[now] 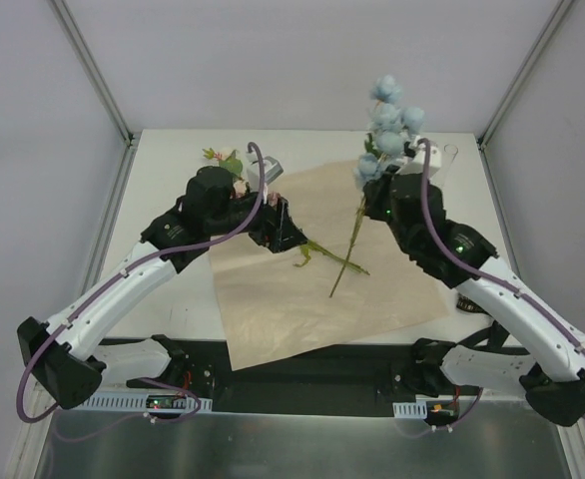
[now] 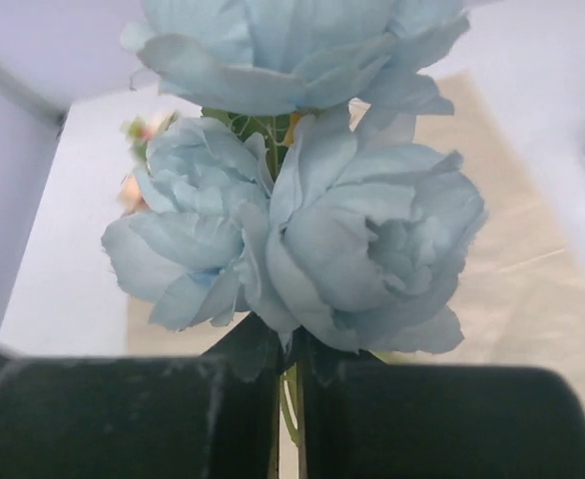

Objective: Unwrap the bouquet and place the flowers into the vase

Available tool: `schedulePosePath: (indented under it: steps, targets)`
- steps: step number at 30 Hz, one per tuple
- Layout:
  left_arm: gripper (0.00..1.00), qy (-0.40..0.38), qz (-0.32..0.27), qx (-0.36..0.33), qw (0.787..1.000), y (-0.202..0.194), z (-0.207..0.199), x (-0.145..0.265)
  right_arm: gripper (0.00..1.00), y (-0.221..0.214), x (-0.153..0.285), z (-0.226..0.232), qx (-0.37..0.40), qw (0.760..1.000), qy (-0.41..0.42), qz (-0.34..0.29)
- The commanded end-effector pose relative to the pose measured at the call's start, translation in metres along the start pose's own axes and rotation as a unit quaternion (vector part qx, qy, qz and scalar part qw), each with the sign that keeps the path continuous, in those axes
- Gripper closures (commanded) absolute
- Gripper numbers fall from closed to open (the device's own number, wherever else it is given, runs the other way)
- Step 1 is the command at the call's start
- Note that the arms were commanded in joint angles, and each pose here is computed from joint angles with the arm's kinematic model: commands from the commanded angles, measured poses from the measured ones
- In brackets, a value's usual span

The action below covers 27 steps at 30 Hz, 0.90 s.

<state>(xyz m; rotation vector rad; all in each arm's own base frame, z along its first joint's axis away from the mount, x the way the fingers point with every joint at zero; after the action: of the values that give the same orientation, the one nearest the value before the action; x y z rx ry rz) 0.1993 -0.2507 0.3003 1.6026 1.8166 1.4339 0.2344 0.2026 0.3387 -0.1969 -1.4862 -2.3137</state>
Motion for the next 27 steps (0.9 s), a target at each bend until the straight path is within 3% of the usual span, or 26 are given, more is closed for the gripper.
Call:
schedulePosePath:
  steps: [1,4,7,10,17,27]
  targets:
    - [0.27,0.049,-0.057,0.006,0.997,0.019,0.006,0.024,0.99,0.097,0.027,-0.040,0.067,0.985,-0.063,-0.147]
    - [0.27,0.063,-0.063,0.021,0.996,0.021,0.013,0.028,0.99,0.156,0.050,-0.063,0.099,0.956,-0.121,-0.250]
    - [0.27,0.061,-0.055,0.030,0.996,0.020,0.015,0.025,0.99,0.219,0.083,-0.079,0.072,0.923,-0.155,-0.344]
    - [0.27,0.049,-0.037,0.044,0.997,0.014,0.016,0.016,0.99,0.256,0.089,-0.091,0.064,0.904,-0.182,-0.380]
    - [0.27,0.049,-0.003,0.063,0.997,0.002,0.028,-0.002,0.99,0.318,0.074,-0.093,0.076,0.871,-0.186,-0.449]
    - [0.20,0.057,0.015,0.057,0.997,-0.006,0.039,-0.011,0.99,0.342,0.005,-0.106,0.112,0.871,-0.196,-0.437]
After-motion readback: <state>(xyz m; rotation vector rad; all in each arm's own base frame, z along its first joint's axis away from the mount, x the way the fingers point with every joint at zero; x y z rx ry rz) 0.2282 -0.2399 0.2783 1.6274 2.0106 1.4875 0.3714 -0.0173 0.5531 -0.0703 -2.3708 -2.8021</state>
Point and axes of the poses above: each gripper's point midway between its finger pads, its own x axis back along the fingers, its own z axis along the line the jaws close on, y = z × x, the point moved 5 cm from there along x, back along the fingers, and after that the axes turned 4 degrees about -x, right-handed, at the moved point
